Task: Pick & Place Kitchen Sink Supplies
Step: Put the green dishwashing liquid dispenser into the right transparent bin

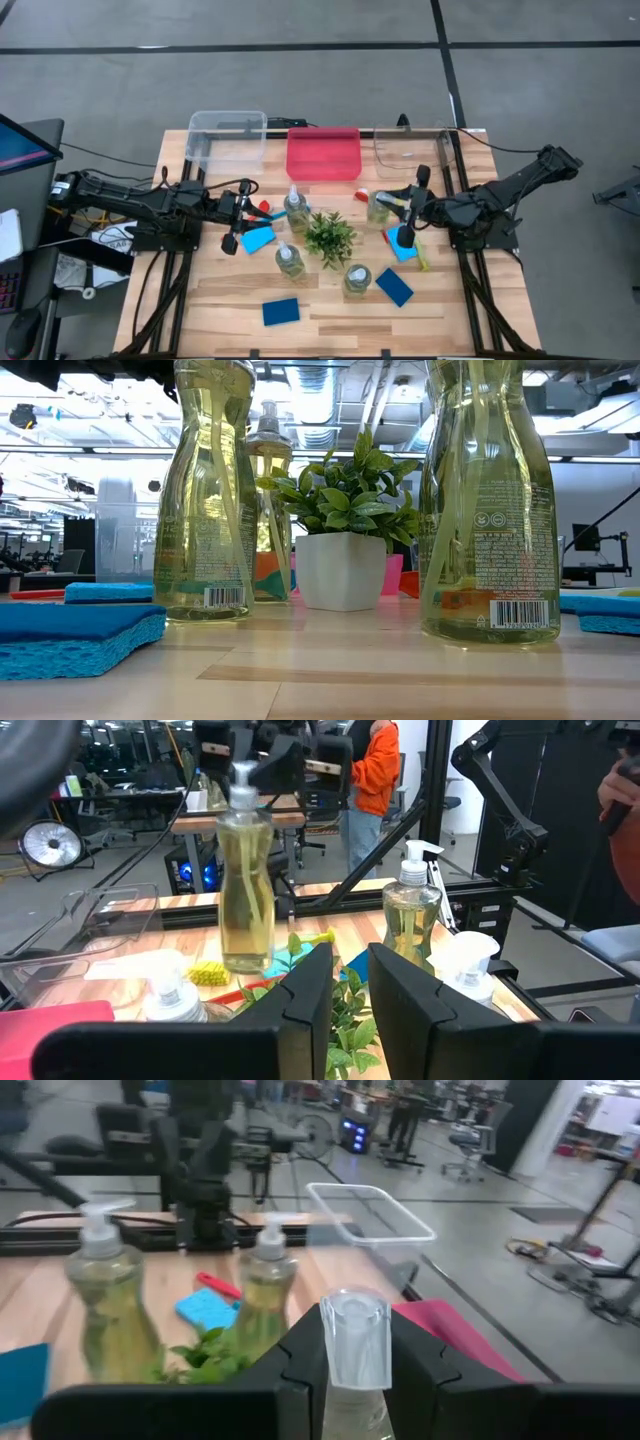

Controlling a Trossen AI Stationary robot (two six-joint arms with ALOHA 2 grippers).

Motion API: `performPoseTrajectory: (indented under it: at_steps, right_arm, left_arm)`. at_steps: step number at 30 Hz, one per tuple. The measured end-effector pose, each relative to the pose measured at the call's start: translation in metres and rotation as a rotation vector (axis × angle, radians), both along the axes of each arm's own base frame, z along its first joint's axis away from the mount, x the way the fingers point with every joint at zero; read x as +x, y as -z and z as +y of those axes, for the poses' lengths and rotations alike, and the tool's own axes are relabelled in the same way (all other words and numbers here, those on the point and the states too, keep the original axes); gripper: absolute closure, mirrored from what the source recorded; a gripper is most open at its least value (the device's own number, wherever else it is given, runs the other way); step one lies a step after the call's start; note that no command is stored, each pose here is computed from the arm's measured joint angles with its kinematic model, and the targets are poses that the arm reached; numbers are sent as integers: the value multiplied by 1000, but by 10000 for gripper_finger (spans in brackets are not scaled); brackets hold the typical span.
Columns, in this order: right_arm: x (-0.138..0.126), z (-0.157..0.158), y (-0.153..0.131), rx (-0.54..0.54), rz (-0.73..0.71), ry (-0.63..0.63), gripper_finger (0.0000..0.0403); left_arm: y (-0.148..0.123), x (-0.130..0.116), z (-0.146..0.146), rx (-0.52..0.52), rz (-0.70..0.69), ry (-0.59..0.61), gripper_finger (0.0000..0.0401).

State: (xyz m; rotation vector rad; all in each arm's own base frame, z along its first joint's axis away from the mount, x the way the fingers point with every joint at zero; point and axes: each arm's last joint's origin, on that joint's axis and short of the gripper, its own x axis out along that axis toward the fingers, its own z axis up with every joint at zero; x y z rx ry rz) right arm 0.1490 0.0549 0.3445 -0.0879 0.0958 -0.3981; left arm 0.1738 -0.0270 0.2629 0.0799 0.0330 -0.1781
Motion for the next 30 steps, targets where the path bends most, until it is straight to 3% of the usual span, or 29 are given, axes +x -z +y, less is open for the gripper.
performPoseTrajectory:
  at_steps: [15,30]
  right_arm:
    - [-12,-12,-30,-61,-6,273,337]
    - [-8,-45,-30,-91,18,587,337]
  left_arm:
    - [0,0,0,0,0,0,333]
    - [0,0,0,0,-1,0,333]
